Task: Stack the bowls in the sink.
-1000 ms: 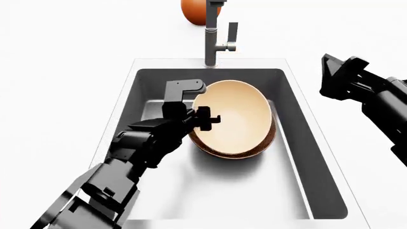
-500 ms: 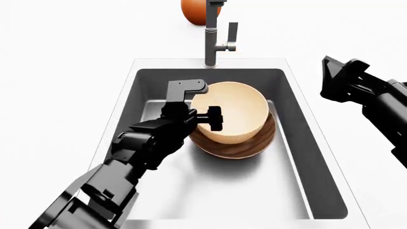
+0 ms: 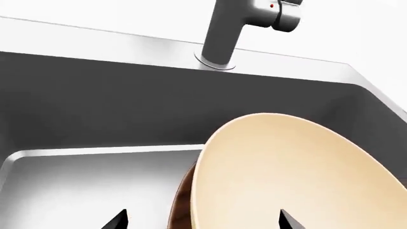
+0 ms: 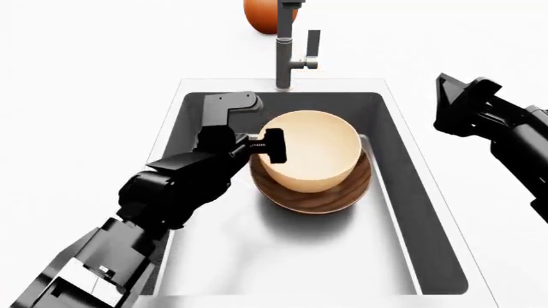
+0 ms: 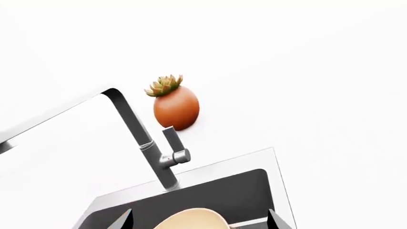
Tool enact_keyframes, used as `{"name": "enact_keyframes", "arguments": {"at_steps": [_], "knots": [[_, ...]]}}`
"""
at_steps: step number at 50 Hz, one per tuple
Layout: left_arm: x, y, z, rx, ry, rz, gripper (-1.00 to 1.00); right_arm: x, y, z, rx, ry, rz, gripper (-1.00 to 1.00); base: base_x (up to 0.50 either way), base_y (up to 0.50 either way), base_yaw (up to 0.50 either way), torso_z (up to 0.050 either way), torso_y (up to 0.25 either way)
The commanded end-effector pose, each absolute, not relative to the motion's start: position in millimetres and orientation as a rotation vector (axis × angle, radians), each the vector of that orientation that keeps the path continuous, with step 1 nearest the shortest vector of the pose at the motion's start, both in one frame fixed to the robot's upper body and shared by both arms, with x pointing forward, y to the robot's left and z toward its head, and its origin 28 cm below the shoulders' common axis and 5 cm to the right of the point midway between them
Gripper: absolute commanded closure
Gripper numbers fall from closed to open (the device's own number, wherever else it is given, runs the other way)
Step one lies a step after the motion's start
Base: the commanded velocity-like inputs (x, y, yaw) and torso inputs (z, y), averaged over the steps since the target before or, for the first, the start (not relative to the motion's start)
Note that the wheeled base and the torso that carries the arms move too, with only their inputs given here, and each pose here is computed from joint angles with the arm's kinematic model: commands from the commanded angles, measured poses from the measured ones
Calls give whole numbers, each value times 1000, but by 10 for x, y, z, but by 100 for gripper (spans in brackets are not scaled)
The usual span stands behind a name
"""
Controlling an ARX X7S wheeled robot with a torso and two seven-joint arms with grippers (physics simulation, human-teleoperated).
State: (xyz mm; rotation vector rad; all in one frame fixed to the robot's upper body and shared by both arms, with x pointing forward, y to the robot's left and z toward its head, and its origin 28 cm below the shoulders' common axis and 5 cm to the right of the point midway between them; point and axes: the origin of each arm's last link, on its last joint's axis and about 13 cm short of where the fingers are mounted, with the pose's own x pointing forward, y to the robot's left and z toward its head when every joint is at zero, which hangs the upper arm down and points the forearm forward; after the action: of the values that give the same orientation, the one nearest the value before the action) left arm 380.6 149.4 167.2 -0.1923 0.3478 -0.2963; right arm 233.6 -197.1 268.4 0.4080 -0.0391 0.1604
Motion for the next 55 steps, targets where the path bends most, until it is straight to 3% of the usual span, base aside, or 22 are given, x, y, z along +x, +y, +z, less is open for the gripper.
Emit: {"name": "enact_keyframes", "arguments": {"at_steps": [1,19,36,55], "knots": [[3739,1589,1841,-192,287,-276,-100,2324,-1965,2713,407,-44,163,-100,0,0,0,0,0],[3544,1871,2204,-162,109,-223,-100,2312,-1941,2778,404,-62,179,-100,0,0,0,0,0],[3126,2201,2572,-96,-54,-176,-100,2147,-1900,3010,362,-110,187,-100,0,0,0,0,0],[2925,2352,2682,-82,-119,-119,-100,1960,-1912,3109,356,-160,195,-100,0,0,0,0,0]]}}
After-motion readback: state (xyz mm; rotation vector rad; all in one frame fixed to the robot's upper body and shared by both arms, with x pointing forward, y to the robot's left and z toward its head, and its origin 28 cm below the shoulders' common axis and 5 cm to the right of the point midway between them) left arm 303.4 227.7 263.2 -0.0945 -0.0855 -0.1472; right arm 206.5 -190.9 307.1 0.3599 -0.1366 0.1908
